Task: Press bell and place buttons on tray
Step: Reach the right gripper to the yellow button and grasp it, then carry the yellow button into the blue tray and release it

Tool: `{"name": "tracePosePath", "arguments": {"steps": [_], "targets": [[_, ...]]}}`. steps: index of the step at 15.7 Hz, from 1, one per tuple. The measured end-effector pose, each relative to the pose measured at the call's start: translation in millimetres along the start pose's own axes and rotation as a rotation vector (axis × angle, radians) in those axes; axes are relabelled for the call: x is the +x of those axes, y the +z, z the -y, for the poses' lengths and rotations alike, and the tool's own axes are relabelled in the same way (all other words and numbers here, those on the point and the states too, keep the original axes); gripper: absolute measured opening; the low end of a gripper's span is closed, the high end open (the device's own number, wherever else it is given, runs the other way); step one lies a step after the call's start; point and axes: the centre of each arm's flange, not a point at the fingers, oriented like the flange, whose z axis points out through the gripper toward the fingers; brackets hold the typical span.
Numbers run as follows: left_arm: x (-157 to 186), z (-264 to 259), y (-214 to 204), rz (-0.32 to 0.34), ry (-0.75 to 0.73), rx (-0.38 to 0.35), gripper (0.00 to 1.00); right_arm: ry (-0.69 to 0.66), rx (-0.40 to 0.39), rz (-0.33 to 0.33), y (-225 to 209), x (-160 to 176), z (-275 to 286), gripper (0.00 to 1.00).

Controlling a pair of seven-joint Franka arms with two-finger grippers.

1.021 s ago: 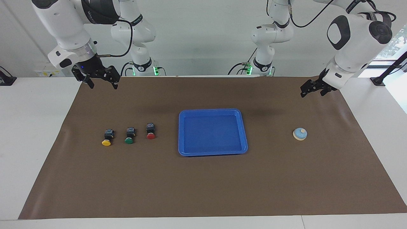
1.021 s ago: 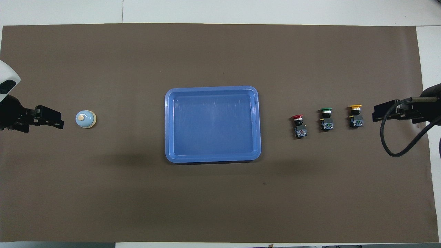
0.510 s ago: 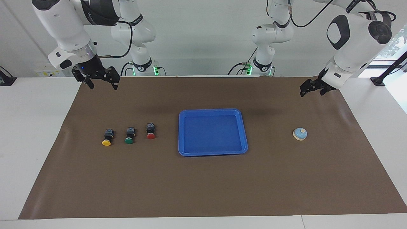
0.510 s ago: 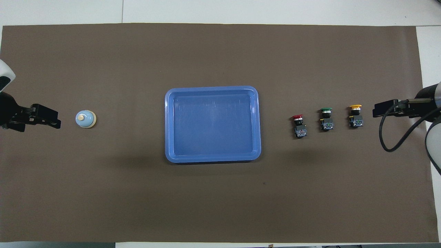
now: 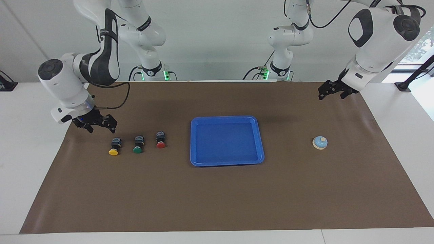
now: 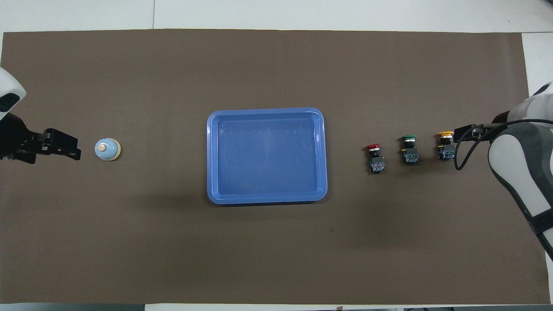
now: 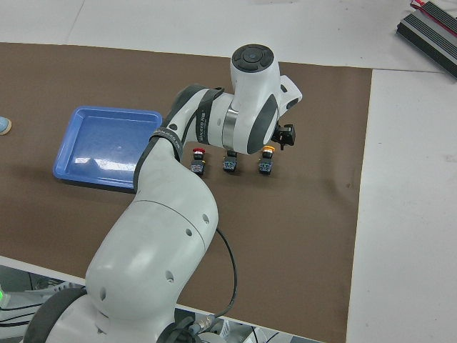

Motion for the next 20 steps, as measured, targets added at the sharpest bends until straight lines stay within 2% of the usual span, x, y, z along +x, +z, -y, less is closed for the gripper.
{"name": "tracePosePath", "arguments": {"steps": [6,13,18,19,20], "targets": [[0,3,-2,-0.004,-0.006,-0.001,1.0,-0.086,0.0,0.003,50,-12,2,1.0],[0,3,-2,-0.004,-0.006,-0.001,1.0,-0.091,0.007,0.044,95,-8,0,0.97],[0,3,-2,-0.004,-0.006,-0.001,1.0,-0.088,0.009,0.045,94,-2,-1,0.45],[0,3,-2,-0.004,-0.006,-0.001,1.0,-0.088,0.009,0.042,90,1,-1,0.41],[0,3,-2,-0.004,-0.006,-0.001,1.0,-0.089,0.009,0.038,87,3,-1,0.41]]}}
